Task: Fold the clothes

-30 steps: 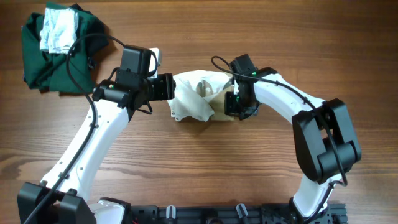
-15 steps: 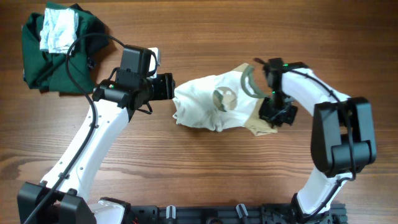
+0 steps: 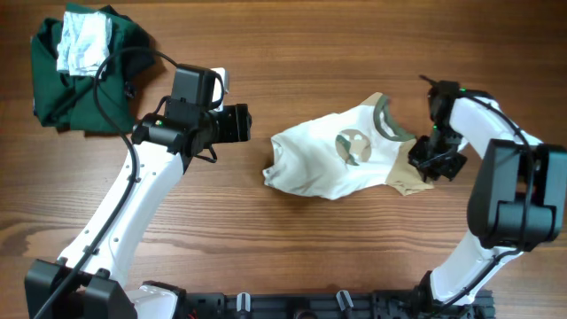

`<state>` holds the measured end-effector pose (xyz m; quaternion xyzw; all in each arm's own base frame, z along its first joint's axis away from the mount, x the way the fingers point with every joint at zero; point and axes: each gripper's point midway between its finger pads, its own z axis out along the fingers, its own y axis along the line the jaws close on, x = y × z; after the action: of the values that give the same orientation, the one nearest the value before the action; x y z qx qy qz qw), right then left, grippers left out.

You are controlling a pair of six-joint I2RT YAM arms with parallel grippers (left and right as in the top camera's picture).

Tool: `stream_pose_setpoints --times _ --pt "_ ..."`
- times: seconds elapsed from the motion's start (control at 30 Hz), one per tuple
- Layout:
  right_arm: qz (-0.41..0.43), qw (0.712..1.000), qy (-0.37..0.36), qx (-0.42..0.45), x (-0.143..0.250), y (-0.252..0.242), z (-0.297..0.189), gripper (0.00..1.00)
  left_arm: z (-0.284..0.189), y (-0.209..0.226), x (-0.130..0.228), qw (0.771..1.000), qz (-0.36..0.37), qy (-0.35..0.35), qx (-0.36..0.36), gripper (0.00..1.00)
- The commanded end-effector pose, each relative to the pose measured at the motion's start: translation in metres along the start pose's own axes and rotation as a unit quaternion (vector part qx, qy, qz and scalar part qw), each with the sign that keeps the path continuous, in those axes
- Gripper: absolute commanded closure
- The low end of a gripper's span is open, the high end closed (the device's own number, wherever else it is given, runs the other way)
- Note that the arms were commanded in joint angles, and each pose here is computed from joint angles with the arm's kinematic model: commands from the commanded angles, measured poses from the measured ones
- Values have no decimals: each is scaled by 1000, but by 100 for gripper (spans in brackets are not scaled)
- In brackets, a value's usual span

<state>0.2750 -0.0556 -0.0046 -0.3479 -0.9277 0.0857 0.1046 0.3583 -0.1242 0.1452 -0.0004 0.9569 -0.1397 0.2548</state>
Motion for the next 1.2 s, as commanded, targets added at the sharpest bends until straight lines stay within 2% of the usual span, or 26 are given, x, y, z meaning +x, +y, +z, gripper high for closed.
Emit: stream_pose_setpoints --times 0.0,0.03,0.07,0.1,0.23,0.27,0.3,0.33,0.4,0.43,0.53,0.63,0.67,0.7,0.77,0.9,1.07,1.17 --pt "23 1000 -8 19 -18 -17 6 86 0 2 2 1000 1 7 -2 13" --pt "9 1000 -10 12 -19 -15 2 76 0 -1 4 1000 1 11 7 11" --pt "-2 1000 -12 4 -20 -12 0 47 0 -6 6 1000 1 17 21 9" --pt "-15 1000 -12 -8 -21 -8 -4 0 -1 -10 7 999 3 21 35 7" --pt "-59 996 -16 -72 -25 13 -28 0 -4 -33 14 994 30 39 102 6" --pt "-71 993 -17 -97 -26 21 -38 0 -5 -35 15 993 30 41 108 14" --pt "-85 989 -21 -123 -27 29 -49 0 -5 -36 16 993 31 42 110 31" --pt "-105 982 -29 -157 -28 39 -64 0 -3 -39 16 992 35 42 112 52" --pt "-126 969 -54 -204 -32 51 -92 0 3 -46 16 991 43 41 117 80" --pt "-126 967 -68 -211 -35 52 -102 0 8 -49 16 991 47 41 120 87" --pt "-167 943 -114 -265 -40 66 -140 0 34 -60 17 989 51 46 128 96" --pt "-249 890 -123 -361 -22 102 -168 1 63 -69 21 988 58 55 134 96" --pt "-255 888 -124 -361 -20 107 -168 4 70 -71 22 988 56 56 135 96" --pt "-262 888 -125 -357 -17 111 -167 8 74 -74 24 987 58 59 141 96" --pt "-282 885 -127 -348 -7 124 -166 28 78 -81 29 983 59 70 161 96" --pt "-291 897 -113 -313 11 140 -153 43 76 -91 35 976 57 86 192 96" --pt "-297 912 -99 -266 23 159 -127 71 79 -89 40 975 58 94 192 96" --pt "-296 916 -82 -258 26 166 -113 78 95 -83 52 975 51 119 183 96"
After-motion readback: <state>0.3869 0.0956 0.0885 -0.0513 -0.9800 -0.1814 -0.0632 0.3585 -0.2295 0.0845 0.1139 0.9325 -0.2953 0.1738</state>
